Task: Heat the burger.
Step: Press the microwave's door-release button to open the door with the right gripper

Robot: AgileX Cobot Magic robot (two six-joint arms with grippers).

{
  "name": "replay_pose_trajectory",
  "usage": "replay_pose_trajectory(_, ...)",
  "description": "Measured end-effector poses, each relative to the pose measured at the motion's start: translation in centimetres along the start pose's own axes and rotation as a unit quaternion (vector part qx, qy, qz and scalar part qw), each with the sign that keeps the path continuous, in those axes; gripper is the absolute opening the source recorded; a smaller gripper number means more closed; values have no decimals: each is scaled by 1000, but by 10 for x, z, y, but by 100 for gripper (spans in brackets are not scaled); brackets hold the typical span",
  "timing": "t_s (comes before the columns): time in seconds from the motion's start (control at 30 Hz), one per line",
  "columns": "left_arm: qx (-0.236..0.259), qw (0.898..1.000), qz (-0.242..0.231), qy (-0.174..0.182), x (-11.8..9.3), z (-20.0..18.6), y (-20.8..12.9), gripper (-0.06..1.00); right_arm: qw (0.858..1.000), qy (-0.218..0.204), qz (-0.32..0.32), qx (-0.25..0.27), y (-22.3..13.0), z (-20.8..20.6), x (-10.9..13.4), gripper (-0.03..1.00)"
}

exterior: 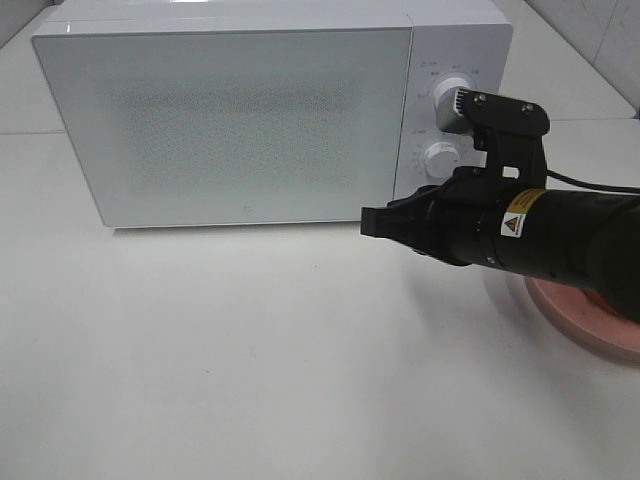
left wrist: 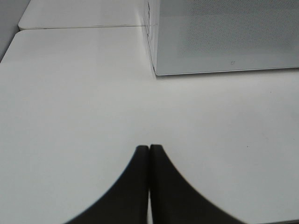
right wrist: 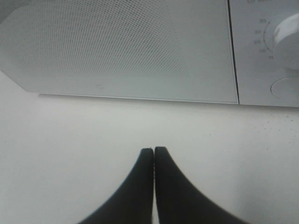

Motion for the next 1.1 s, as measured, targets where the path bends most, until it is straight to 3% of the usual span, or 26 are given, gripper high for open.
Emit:
replay_pose_trajectory(0.2, 0, 1000, 0, 0, 0, 0, 0, 0, 999, 2, 47, -6, -8, 14, -4, 0)
replay_pose_trajectory(0.27, 0, 1000, 0, 0, 0, 0, 0, 0, 995, 5, 104, -10, -9, 27, -4, 0)
replay_pose_trajectory(0.37, 0, 1000, 0, 0, 0, 0, 0, 0, 993, 5, 122, -10, -9, 30, -4, 0)
replay_pose_trajectory(0.43, 0, 1000, 0, 0, 0, 0, 0, 0, 982, 10, 190, -17, -6, 41, -3, 0)
replay_pose_trajectory(0.53, 0, 1000, 0, 0, 0, 0, 0, 0, 979, 11, 203, -18, -6, 43, -3, 0)
replay_pose_trajectory(0.6, 0, 1000, 0, 0, 0, 0, 0, 0, 963, -3, 270, -28, -6, 51, -8, 0)
replay_pose_trajectory(0.7, 0, 1000, 0, 0, 0, 0, 0, 0, 959, -7, 282, -33, -5, 52, -10, 0)
replay_pose_trajectory(0.77, 0, 1000, 0, 0, 0, 0, 0, 0, 939, -30, 338, -59, -5, 55, -20, 0)
replay_pose_trajectory(0.9, 0, 1000, 0, 0, 0, 0, 0, 0, 924, -47, 370, -84, -4, 56, -28, 0)
replay_pose_trajectory(0.97, 0, 1000, 0, 0, 0, 0, 0, 0, 906, -65, 404, -108, -3, 56, -37, 0)
replay_pose_trajectory(1.0, 0, 1000, 0, 0, 0, 0, 0, 0, 906, -65, 404, -108, -3, 56, -37, 0)
replay_pose_trajectory(1.03, 0, 1000, 0, 0, 0, 0, 0, 0, 893, -79, 425, -122, -4, 56, -43, 0)
replay_pose_trajectory(1.1, 0, 1000, 0, 0, 0, 0, 0, 0, 887, -84, 435, -130, -4, 56, -45, 0)
Point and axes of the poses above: a point on each arm's last joint axis where the gripper is mounted, z pointing out along that axis toward the gripper, x along the wrist's bending axis when the last joint is at zero, y = z × x, the point moved 4 cm from there along z, pointing out along that axis toward the gripper, and after that the axes turned 5 degrees about z, right-handed, at the moved point
